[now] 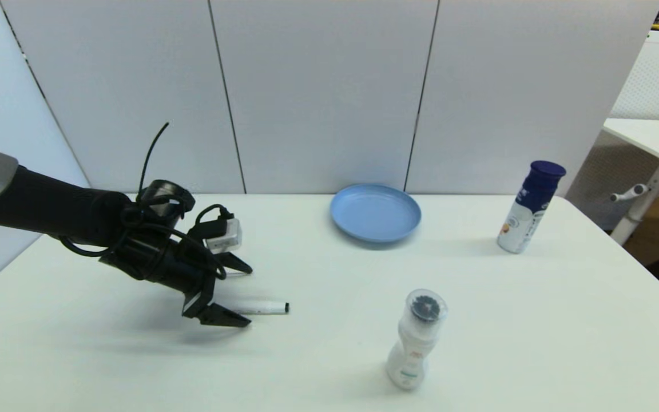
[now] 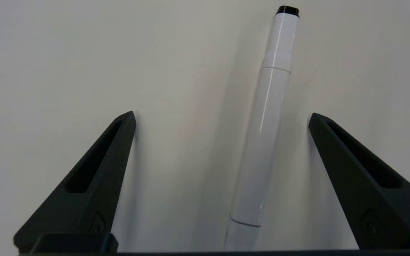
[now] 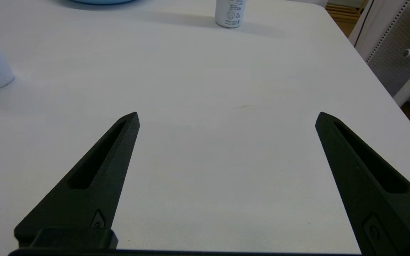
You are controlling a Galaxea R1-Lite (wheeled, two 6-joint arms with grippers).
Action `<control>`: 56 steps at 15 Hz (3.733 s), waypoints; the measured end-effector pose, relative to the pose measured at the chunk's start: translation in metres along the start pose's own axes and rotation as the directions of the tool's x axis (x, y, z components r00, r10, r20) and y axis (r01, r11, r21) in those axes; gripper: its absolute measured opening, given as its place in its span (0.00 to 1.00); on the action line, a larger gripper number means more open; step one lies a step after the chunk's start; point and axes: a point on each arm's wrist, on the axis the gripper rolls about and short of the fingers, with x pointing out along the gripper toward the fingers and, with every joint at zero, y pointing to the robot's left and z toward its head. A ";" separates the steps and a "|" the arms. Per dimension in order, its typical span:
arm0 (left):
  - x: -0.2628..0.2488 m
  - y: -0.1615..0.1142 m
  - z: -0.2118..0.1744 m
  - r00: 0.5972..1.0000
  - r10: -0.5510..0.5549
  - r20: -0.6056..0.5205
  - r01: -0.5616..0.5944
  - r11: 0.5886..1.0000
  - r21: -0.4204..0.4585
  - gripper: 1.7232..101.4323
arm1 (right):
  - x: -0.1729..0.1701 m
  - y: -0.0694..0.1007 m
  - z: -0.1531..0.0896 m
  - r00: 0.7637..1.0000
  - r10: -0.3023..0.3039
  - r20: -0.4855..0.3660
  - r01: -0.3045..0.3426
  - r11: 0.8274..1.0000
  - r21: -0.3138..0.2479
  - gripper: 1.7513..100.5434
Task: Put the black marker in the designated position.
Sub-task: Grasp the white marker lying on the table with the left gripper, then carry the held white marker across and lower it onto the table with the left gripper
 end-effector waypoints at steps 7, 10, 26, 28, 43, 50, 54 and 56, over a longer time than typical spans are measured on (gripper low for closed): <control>-0.003 -0.001 0.002 1.000 0.008 0.003 -0.008 1.000 0.009 0.96 | 0.000 0.000 0.000 1.000 0.000 0.000 0.000 1.000 0.000 0.97; -0.003 0.000 0.002 0.999 0.033 -0.011 -0.033 0.999 0.023 0.96 | 0.000 0.000 0.000 1.000 0.000 0.000 0.000 1.000 0.000 0.97; 0.001 -0.002 -0.002 1.000 0.026 -0.012 -0.026 1.000 0.013 0.53 | 0.000 0.000 0.000 1.000 0.000 0.001 0.000 1.000 0.000 0.97; 0.000 -0.003 -0.002 1.000 0.025 -0.011 -0.024 1.000 0.012 0.39 | 0.000 0.000 0.000 1.000 -0.001 0.001 0.001 1.000 0.000 0.97; -0.008 0.017 0.107 0.989 0.073 0.129 -0.097 0.976 0.193 0.11 | 0.000 0.000 0.000 1.000 0.000 0.000 0.000 1.000 0.000 0.97; 0.086 0.003 0.172 0.981 -0.134 0.140 0.089 0.953 0.289 0.11 | 0.000 0.000 0.000 1.000 -0.001 0.001 0.001 1.000 0.001 0.97; 0.133 -0.003 0.166 0.974 -0.200 0.107 0.161 0.942 0.294 0.11 | 0.000 0.000 0.000 1.000 0.000 0.000 0.000 1.000 0.000 0.97; 0.144 -0.003 0.162 0.973 -0.207 0.101 0.170 0.941 0.294 0.11 | 0.000 0.000 0.000 1.000 0.000 0.000 0.000 1.000 0.000 0.97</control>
